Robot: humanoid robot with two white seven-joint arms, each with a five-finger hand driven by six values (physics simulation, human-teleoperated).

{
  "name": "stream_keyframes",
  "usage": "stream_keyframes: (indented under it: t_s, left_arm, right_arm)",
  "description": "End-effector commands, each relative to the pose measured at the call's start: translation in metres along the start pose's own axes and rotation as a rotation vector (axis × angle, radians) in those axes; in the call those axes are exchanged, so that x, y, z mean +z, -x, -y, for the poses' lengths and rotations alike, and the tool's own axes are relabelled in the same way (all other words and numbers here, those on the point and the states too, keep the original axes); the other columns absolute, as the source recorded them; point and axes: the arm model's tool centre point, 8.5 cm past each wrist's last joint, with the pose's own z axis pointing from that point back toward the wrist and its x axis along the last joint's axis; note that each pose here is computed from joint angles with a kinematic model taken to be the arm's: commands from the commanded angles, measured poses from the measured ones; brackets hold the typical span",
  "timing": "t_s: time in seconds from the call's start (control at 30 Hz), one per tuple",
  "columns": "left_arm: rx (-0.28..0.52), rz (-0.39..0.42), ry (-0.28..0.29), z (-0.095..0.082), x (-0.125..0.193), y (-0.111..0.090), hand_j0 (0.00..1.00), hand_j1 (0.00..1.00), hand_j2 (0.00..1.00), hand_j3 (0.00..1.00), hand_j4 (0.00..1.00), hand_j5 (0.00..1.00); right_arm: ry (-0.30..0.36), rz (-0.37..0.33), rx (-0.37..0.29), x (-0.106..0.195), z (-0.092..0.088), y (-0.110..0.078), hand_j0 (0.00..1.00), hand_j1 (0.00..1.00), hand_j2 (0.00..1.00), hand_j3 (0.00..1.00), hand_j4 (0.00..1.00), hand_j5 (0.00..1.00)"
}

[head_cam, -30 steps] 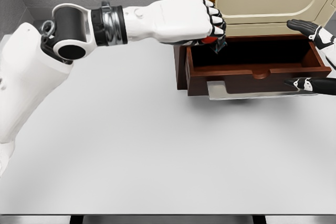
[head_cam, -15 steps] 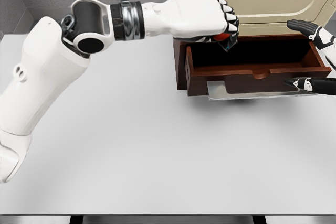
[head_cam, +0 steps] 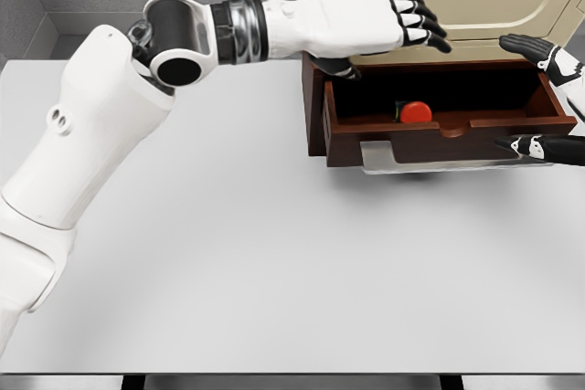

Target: Put the switch into the drawer with left arm, and close the drawer with right arm

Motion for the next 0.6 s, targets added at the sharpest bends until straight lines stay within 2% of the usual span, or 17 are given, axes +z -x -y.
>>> stream_keyframes:
  t_s: [0.0, 0.13, 0.27, 0.4, 0.57]
  left_arm:
    - [0.007, -0.021, 0.006, 0.002, 0.01, 0.007, 1.0, 1.0, 1.0, 1.0, 1.0, 1.0]
    - [0.004, -0.047, 0.011, 0.0, 0.033, 0.016, 1.0, 1.0, 1.0, 1.0, 1.0, 1.0]
    - [0.037, -0.084, 0.015, -0.002, 0.094, 0.027, 1.0, 1.0, 1.0, 1.0, 1.0, 1.0]
    - [0.11, -0.114, 0.007, 0.002, 0.138, 0.033, 1.0, 1.0, 1.0, 1.0, 1.0, 1.0]
    - [0.127, -0.143, 0.009, 0.0, 0.162, 0.038, 1.0, 1.0, 1.0, 1.0, 1.0, 1.0]
  right_arm:
    - [0.003, 0.0, -0.004, 0.0, 0.001, 0.0, 1.0, 1.0, 1.0, 1.0, 1.0, 1.0]
    - [0.003, 0.001, -0.004, 0.0, 0.001, 0.0, 1.0, 1.0, 1.0, 1.0, 1.0, 1.0]
    - [0.006, 0.002, -0.006, 0.0, 0.0, -0.001, 1.0, 1.0, 1.0, 1.0, 1.0, 1.0]
    - [-0.001, -0.005, -0.012, 0.002, -0.003, 0.0, 1.0, 1.0, 1.0, 1.0, 1.0, 1.0]
    - [-0.003, -0.006, -0.012, 0.003, -0.003, 0.0, 1.0, 1.0, 1.0, 1.0, 1.0, 1.0]
